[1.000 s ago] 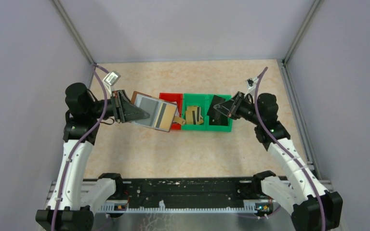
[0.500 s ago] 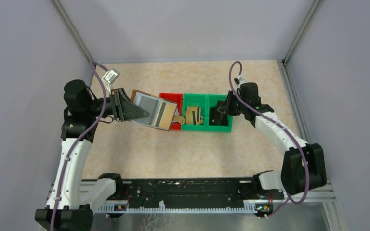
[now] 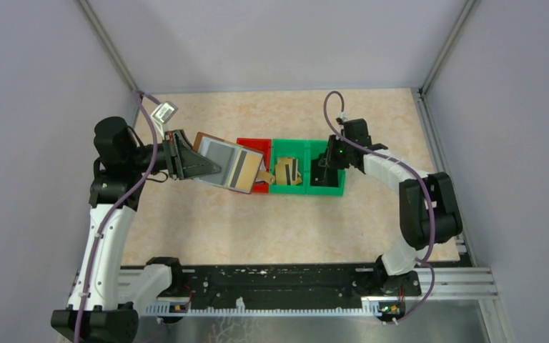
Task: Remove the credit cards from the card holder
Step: Place the credit card in the storage box, then remove the credit card from the card holder.
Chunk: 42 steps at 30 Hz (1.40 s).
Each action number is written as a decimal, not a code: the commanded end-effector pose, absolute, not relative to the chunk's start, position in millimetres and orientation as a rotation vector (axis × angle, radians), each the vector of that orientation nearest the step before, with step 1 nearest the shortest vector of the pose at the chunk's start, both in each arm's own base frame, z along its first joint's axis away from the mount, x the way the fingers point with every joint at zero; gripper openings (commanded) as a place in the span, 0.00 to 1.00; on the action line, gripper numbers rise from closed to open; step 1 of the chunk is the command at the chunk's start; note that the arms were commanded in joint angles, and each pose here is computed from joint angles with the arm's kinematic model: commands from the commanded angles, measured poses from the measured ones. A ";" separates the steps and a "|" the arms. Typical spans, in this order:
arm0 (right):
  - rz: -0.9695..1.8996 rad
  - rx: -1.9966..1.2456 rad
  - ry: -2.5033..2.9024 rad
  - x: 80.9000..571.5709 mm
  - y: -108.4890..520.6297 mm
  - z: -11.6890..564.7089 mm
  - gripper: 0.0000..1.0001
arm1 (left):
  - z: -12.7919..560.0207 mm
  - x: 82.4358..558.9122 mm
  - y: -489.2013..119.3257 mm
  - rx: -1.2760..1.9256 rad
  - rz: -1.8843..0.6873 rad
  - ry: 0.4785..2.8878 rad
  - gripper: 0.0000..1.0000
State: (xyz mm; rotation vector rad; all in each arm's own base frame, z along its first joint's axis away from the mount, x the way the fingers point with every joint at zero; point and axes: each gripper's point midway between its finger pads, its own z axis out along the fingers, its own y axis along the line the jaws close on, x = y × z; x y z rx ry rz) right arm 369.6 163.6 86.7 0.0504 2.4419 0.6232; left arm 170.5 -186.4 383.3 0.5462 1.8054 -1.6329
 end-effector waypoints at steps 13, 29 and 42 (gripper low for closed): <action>0.742 0.006 2.031 371.0 186.8 241.3 0.55 | 397.6 169.3 -187.3 0.582 -1.603 1.741 0.00; 1.719 -0.138 1.259 189.6 299.9 404.6 0.99 | 433.0 194.6 -186.3 0.445 -1.535 1.595 0.00; 1.946 0.039 1.084 175.9 349.2 431.6 0.70 | 445.4 184.8 -184.8 0.409 -1.544 1.526 0.00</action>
